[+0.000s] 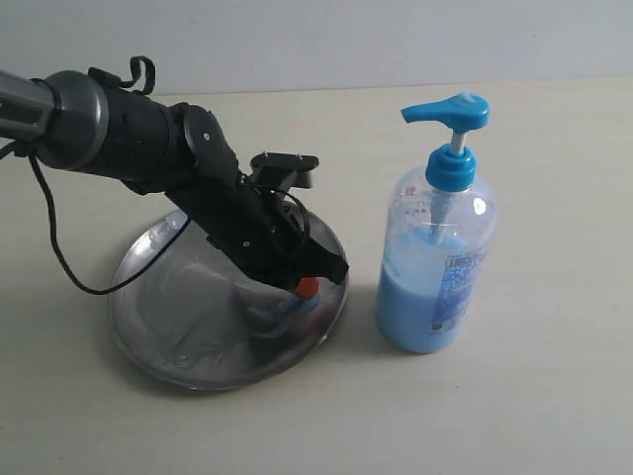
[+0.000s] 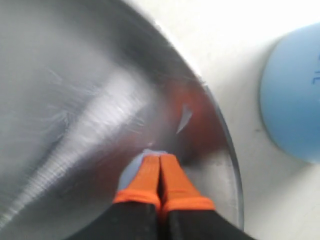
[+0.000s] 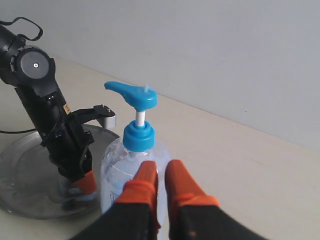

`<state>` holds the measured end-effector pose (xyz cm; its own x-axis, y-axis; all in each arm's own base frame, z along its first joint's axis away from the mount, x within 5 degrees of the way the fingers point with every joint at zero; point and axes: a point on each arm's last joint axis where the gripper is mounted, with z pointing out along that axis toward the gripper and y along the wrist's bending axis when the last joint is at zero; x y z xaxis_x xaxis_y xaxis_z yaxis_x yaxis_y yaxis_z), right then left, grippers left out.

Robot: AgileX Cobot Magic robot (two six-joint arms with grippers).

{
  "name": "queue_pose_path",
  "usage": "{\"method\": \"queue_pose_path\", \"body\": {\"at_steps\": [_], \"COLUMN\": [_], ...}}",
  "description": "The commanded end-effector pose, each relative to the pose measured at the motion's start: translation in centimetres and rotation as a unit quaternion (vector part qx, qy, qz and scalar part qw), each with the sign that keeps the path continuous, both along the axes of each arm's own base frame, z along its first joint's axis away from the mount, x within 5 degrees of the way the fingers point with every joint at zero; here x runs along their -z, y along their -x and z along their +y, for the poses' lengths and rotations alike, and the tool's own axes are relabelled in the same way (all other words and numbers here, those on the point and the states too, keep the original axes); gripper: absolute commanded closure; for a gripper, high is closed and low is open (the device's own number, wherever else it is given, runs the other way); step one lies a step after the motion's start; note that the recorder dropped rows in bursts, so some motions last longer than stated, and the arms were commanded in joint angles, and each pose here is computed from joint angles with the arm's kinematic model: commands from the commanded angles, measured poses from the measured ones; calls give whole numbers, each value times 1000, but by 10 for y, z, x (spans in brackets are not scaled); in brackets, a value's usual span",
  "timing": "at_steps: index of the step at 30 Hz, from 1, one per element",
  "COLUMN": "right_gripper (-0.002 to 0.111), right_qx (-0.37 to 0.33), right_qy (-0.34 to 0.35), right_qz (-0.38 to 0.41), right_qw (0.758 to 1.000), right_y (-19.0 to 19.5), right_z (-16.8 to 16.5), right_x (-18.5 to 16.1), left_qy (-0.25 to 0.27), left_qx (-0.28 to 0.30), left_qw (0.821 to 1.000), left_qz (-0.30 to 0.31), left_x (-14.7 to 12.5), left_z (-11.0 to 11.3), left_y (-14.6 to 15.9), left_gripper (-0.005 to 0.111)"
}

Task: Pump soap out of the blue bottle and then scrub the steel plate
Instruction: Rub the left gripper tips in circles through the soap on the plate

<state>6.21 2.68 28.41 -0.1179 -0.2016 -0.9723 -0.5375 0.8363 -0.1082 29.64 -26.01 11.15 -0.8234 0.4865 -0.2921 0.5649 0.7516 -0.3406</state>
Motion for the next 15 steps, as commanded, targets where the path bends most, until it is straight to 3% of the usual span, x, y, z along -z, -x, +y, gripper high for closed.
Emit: {"method": "queue_pose_path", "body": {"at_steps": [1,6,10,15], "right_gripper": [99,99,99,99], "right_qx": [-5,-5,-5,-5], "right_qy": [0,0,0,0], "right_qz": [-9,-9,-9,-9], "right_qw": [1000,1000,1000,1000], "right_y": [0,0,0,0], "right_z": [0,0,0,0], "right_x": [-1,-1,-1,-1], "left_qy": [5,-15,-70,-116], "left_qx": [-2,12,16,60], "left_qw": [1000,1000,997,991], "left_qz": [-12,-21,-24,26], "left_x": [-3,-2,2,5], "left_z": [-3,1,10,19], "left_y": [-2,-3,-4,7], "left_gripper": [107,107,107,107]}}
